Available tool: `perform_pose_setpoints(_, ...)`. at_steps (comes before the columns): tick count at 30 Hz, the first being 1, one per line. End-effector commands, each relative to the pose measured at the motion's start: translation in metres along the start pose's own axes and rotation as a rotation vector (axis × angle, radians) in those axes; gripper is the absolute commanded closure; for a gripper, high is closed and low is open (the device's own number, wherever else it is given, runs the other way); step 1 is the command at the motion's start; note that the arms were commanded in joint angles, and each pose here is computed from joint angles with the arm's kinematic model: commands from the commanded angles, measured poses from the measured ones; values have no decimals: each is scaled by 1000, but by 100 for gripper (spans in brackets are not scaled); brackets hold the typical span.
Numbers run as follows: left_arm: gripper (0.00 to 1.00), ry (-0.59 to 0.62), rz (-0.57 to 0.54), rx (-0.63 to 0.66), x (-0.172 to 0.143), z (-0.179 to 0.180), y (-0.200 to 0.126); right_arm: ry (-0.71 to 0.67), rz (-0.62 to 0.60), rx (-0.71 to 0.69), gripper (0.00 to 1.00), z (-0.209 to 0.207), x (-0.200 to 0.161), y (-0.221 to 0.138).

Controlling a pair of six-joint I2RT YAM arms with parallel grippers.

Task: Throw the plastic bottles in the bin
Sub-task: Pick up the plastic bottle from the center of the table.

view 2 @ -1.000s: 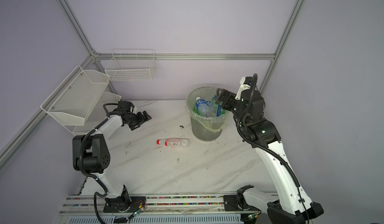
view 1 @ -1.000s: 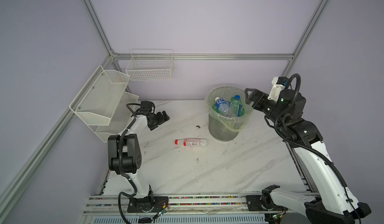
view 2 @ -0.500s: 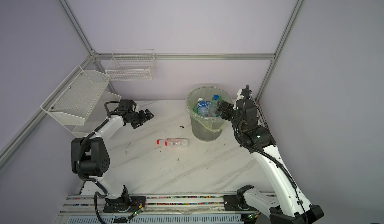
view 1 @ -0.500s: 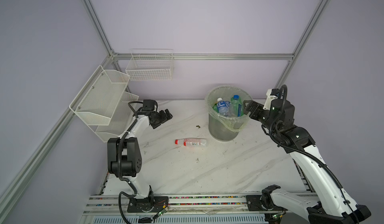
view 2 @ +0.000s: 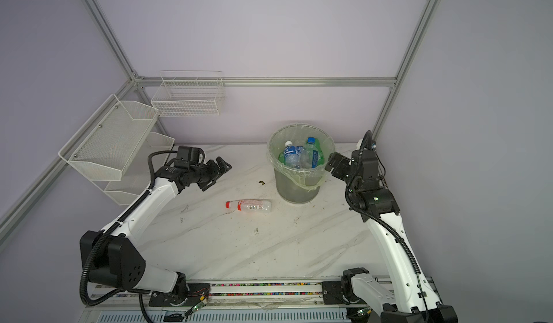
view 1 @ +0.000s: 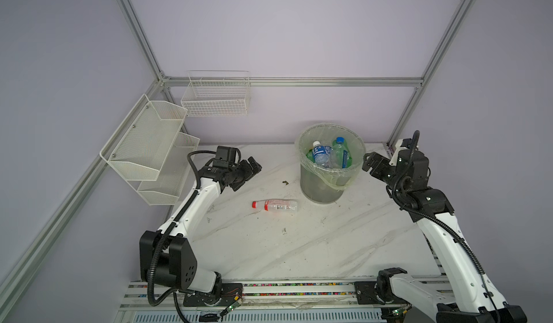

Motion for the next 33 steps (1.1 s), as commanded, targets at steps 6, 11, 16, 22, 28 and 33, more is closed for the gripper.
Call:
perform_pose_setpoints(6, 0, -328, -36, 187, -34, 16, -9, -6, -23, 6, 3, -9, 3, -12)
perform_pose_setpoints(11, 0, -415, -52, 265, -53, 12, -9, -4, -63, 0, 3, -11, 9, -23)
perform_pose_setpoints(16, 0, -445, 59, 300, -69, 4, 16, -4, -67, 19, 3, -10, 9, -27)
perform_pose_setpoints(22, 0, -464, 117, 335, -86, -1, 40, 2, -83, 56, 3, -6, 12, -36)
perform_pose_setpoints(28, 0, -430, 159, 337, -94, -23, 64, 12, -77, 73, 3, -6, 8, -40)
perform_pose_setpoints(33, 0, -403, 201, 367, -106, -26, 86, 10, -63, 81, 3, -6, 5, -38)
Point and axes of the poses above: each gripper's point midway between its finger pads, its own y axis out along the fingers, its own z axis along the line the jaws close on, x = y × z, the point moved 4 cm from there along -y, back along the fingers, and after that the axes turned 7 degrees about y, right-handed, at the moved point
